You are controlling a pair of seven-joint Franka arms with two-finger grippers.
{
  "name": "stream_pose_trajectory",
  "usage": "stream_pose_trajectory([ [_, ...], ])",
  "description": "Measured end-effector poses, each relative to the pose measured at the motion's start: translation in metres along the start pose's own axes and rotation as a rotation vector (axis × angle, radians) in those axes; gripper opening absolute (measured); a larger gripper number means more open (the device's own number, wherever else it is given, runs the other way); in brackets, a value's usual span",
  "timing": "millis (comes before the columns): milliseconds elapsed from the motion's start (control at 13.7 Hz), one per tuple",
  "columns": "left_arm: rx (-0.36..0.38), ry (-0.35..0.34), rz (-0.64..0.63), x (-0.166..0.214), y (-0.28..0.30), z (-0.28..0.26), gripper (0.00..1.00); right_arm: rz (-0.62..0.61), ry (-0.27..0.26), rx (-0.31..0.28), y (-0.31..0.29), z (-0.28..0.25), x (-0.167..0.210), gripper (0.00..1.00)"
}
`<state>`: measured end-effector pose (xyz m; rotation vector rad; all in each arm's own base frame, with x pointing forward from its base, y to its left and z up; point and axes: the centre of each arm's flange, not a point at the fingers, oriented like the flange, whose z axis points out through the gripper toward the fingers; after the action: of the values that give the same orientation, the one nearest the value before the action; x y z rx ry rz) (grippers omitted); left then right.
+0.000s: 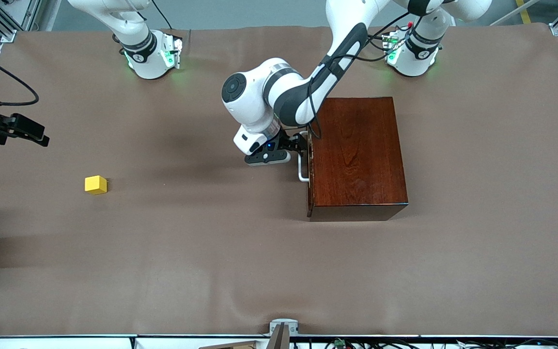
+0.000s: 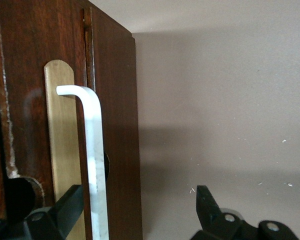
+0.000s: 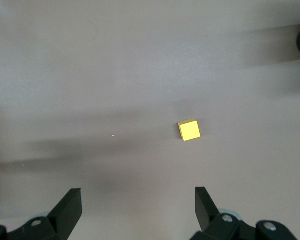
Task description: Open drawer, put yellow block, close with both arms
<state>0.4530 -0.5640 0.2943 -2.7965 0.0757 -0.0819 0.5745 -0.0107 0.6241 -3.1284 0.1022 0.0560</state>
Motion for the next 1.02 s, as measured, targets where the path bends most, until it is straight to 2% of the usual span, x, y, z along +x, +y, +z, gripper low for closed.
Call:
stream_pose_trajectory([
  [510, 0.01, -0.007, 0.004, 0.0, 0.005, 0.014, 1.0, 0.006, -0.001, 0.0, 0.003, 0.0, 0.0, 1.0],
  [1019, -0.058, 0.037, -0.115, 0.003, 0.013, 0.006, 1.0, 0.006, 0.0, 0.0, 0.003, 0.0, 0.0, 1.0],
])
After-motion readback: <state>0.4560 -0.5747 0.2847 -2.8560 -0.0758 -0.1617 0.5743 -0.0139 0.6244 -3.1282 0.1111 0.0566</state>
